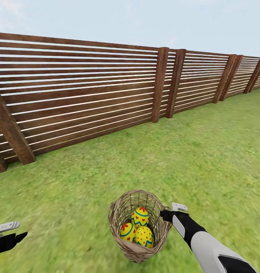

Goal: Take the three Easter eggs out of the wicker basket on the lawn in the garden, then place them on the lawn next to a single tree (choose any tree) so that all three eggs are next to the same tree and none are left in the basket.

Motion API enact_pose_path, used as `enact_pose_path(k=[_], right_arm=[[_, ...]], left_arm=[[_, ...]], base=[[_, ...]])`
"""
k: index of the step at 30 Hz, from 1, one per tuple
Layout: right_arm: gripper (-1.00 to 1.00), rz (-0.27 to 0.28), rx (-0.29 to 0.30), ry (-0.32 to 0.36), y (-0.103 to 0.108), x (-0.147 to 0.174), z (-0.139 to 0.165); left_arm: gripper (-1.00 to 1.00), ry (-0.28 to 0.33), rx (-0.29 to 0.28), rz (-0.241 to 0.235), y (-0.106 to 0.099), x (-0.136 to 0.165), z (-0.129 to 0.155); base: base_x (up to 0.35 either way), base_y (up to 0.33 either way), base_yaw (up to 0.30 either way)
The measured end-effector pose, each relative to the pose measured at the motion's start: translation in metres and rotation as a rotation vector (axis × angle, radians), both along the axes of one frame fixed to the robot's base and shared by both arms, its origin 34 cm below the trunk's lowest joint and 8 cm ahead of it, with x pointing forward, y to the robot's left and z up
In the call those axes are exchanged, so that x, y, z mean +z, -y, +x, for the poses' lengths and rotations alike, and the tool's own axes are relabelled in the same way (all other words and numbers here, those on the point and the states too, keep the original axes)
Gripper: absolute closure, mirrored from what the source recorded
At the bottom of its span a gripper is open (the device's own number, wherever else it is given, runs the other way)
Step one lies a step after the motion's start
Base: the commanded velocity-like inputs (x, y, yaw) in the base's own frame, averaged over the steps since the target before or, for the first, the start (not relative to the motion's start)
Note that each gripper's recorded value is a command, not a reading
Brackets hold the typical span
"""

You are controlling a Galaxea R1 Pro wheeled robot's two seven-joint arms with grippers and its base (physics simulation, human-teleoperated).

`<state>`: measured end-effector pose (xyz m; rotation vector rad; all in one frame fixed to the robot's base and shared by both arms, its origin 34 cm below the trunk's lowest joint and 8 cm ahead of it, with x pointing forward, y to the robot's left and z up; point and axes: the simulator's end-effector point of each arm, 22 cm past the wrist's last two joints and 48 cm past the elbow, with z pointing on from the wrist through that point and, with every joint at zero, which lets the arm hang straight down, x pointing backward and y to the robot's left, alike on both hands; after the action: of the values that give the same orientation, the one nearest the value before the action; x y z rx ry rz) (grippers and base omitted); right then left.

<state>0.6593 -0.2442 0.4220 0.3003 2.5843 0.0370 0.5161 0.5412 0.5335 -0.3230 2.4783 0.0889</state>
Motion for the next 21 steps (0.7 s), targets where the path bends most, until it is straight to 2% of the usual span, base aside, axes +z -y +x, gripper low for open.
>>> enact_pose_path(k=[11,21], right_arm=[[-1.0,-0.002,-0.002,-0.001,0.002,-0.006,-0.001],[-1.0,0.004,0.005,-0.056,0.004,-0.019,-0.012]], left_arm=[[-1.0,0.015,-0.01,0.004,0.003,0.0,0.004],[-1.0,0.017,-0.011,0.004,0.003,-0.008,0.003]], base=[[0.0,0.0,0.0],[0.0,0.0,0.0]])
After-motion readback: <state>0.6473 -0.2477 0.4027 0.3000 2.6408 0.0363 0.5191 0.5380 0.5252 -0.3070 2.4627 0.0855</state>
